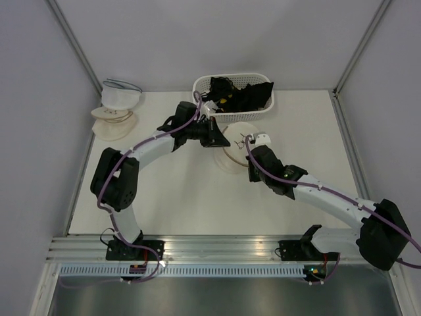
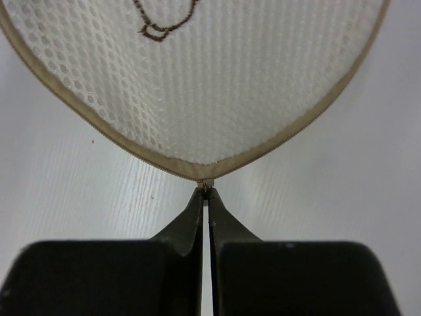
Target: Unzip the laundry bag and remove the bra
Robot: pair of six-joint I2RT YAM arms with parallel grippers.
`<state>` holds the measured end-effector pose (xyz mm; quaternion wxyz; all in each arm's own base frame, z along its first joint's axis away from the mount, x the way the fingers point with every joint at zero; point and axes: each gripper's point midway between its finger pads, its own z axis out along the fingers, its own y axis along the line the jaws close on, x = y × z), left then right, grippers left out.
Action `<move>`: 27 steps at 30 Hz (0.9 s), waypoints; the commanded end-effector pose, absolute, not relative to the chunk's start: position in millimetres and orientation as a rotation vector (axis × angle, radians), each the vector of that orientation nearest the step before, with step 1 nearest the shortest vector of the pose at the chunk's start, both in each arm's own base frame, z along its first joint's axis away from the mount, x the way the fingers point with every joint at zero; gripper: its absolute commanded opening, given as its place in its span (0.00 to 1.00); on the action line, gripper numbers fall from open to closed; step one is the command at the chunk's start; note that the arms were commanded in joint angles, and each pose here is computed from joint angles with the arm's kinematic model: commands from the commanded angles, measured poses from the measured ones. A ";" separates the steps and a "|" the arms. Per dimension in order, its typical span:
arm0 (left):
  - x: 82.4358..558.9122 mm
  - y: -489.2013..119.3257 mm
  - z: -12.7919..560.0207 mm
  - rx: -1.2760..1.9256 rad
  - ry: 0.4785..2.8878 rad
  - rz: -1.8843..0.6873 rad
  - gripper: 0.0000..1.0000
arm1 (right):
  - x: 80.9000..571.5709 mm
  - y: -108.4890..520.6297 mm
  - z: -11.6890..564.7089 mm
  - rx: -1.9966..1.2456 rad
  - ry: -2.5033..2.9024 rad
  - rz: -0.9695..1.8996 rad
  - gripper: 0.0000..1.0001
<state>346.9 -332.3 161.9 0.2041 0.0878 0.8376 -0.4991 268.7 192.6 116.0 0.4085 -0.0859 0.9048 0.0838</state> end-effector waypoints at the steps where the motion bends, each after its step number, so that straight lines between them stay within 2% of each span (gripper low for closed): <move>1: 360.3 -332.7 164.0 0.356 2.289 -1.368 0.17 | 254.6 204.9 101.9 -0.303 2.328 0.300 0.00; 2: 361.6 -331.0 161.1 0.322 2.304 -1.352 0.40 | 254.2 207.1 100.0 -0.301 2.333 0.316 0.01; 4: 360.8 -326.5 156.6 0.273 2.325 -1.322 0.59 | 254.3 212.6 93.0 -0.309 2.345 0.338 0.00; 5: 359.5 -318.6 150.6 0.195 2.350 -1.266 0.74 | 251.7 216.7 87.3 -0.318 2.362 0.359 0.00; 7: 355.3 -301.3 131.3 0.077 2.395 -1.154 0.89 | 251.3 225.5 84.2 -0.328 2.365 0.407 0.01; 10: 339.2 -284.3 134.3 -0.049 2.382 -1.116 0.94 | 251.7 236.8 79.7 -0.346 2.367 0.463 0.00; 12: 331.2 -283.4 154.3 -0.094 2.311 -1.176 0.96 | 246.8 248.1 80.5 -0.381 2.363 0.545 0.00; 13: 317.5 -284.7 145.3 -0.103 2.330 -1.198 0.97 | 248.7 254.3 84.7 -0.386 2.337 0.582 0.00; 20: 279.1 -313.4 150.2 -0.111 2.320 -1.324 0.99 | 241.2 281.5 99.9 -0.471 2.269 0.778 0.00; 24: 271.2 -331.0 143.4 -0.082 2.349 -1.356 0.99 | 240.0 282.4 103.4 -0.477 2.257 0.793 0.00; 27: 272.3 -334.1 137.4 -0.087 2.362 -1.337 0.93 | 238.8 280.2 106.6 -0.475 2.248 0.791 0.00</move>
